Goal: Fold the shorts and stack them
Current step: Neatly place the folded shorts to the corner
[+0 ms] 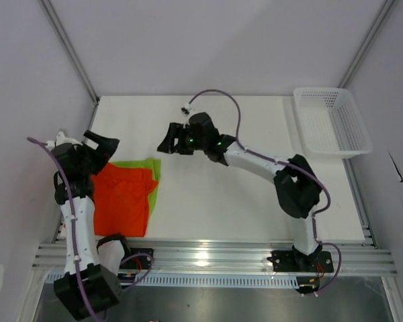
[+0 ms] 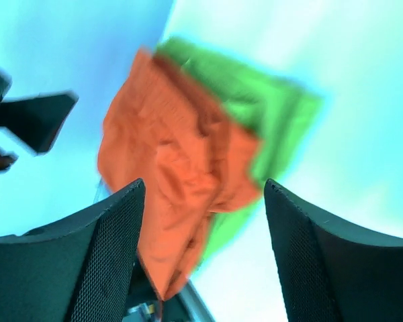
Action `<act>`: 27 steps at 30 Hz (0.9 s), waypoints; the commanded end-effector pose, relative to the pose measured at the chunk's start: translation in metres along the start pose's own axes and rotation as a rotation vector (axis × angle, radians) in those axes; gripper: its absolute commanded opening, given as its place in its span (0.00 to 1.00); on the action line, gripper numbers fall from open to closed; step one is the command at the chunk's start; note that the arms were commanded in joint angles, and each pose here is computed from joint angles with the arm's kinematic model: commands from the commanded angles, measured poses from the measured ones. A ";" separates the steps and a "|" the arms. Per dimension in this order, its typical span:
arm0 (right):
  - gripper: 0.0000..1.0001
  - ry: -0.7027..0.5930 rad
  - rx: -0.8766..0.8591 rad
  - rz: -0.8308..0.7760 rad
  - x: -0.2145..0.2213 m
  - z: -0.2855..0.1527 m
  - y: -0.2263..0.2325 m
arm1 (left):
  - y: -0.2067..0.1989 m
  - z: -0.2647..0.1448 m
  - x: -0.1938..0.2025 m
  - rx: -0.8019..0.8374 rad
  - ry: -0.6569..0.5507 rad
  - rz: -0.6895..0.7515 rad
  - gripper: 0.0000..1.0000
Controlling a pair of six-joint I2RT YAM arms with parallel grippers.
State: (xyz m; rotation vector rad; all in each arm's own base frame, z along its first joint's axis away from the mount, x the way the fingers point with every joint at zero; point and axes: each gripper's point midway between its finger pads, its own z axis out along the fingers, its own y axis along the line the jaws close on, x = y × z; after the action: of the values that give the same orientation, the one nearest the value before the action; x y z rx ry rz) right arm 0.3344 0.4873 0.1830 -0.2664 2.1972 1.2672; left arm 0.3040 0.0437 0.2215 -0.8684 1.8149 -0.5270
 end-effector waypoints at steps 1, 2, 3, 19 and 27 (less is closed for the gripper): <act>0.74 -0.034 0.292 -0.116 -0.039 -0.062 -0.064 | -0.037 -0.004 0.018 0.040 0.037 0.088 0.99; 0.75 -0.067 0.354 -0.111 -0.058 -0.088 -0.079 | -0.046 -0.001 0.022 0.050 0.049 0.103 0.99; 0.78 -0.088 0.400 -0.119 -0.066 -0.102 -0.090 | -0.052 0.001 0.027 0.054 0.057 0.113 0.99; 1.00 -0.595 0.689 -0.235 -0.074 -0.318 -0.155 | -0.110 -0.013 0.138 0.310 0.035 0.411 0.99; 1.00 -0.770 0.630 -0.244 -0.040 -0.344 -0.163 | -0.050 -0.018 0.160 0.281 0.018 0.442 0.99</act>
State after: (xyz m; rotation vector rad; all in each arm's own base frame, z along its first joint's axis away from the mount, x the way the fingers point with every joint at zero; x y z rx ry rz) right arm 0.3045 0.1128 0.2031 0.1557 1.8195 0.3710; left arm 0.2640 -0.1176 0.1563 -0.2731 1.9072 -0.5098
